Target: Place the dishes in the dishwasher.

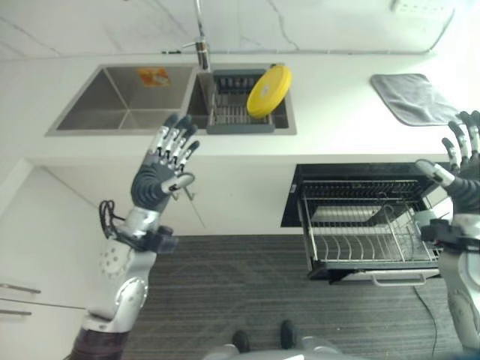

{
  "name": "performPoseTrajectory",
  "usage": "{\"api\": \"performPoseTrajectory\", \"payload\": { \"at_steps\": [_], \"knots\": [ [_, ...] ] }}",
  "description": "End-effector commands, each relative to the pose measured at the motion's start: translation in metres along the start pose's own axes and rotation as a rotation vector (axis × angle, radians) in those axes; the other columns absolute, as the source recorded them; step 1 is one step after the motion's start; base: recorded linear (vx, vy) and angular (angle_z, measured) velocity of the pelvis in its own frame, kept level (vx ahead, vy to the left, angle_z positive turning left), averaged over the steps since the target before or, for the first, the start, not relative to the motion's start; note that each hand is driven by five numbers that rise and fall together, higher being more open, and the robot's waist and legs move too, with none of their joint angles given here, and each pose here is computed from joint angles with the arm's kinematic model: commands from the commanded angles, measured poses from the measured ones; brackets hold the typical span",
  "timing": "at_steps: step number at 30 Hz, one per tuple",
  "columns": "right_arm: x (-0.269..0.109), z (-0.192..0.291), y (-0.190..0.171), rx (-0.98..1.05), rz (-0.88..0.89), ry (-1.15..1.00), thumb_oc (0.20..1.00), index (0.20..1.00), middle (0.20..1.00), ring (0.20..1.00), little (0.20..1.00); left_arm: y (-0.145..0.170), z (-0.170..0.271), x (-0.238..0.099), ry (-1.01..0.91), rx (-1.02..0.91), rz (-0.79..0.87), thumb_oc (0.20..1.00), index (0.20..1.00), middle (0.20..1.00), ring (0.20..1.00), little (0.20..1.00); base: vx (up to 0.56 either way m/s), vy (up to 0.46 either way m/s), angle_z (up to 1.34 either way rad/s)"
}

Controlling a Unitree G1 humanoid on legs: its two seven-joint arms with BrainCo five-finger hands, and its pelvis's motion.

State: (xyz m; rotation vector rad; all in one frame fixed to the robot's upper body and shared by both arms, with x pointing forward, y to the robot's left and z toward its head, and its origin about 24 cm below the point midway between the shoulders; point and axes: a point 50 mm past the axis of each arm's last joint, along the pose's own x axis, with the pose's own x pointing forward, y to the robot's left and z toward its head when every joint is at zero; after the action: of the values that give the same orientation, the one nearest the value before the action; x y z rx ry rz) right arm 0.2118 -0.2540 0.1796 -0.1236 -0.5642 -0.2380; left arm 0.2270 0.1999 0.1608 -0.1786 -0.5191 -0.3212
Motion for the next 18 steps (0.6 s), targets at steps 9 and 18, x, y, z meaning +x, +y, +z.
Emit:
{"api": "performPoseTrajectory", "payload": {
  "at_steps": [9,18],
  "knots": [
    [0.0133,0.0184,-0.0001,-0.007,0.013,-0.117,1.0,1.0,1.0,1.0,1.0,-0.0073,0.0086,0.0072,-0.1,-0.04,-0.026,1.0,1.0,1.0,1.0,1.0,0.06,-0.154,0.03],
    [0.0215,0.0247,-0.0014,-0.016,0.049,-0.16,1.0,1.0,1.0,1.0,1.0,-0.005,0.0074,0.0033,-0.122,-0.027,0.02,1.0,1.0,1.0,1.0,1.0,0.11,0.099,0.16]
  ]
}}
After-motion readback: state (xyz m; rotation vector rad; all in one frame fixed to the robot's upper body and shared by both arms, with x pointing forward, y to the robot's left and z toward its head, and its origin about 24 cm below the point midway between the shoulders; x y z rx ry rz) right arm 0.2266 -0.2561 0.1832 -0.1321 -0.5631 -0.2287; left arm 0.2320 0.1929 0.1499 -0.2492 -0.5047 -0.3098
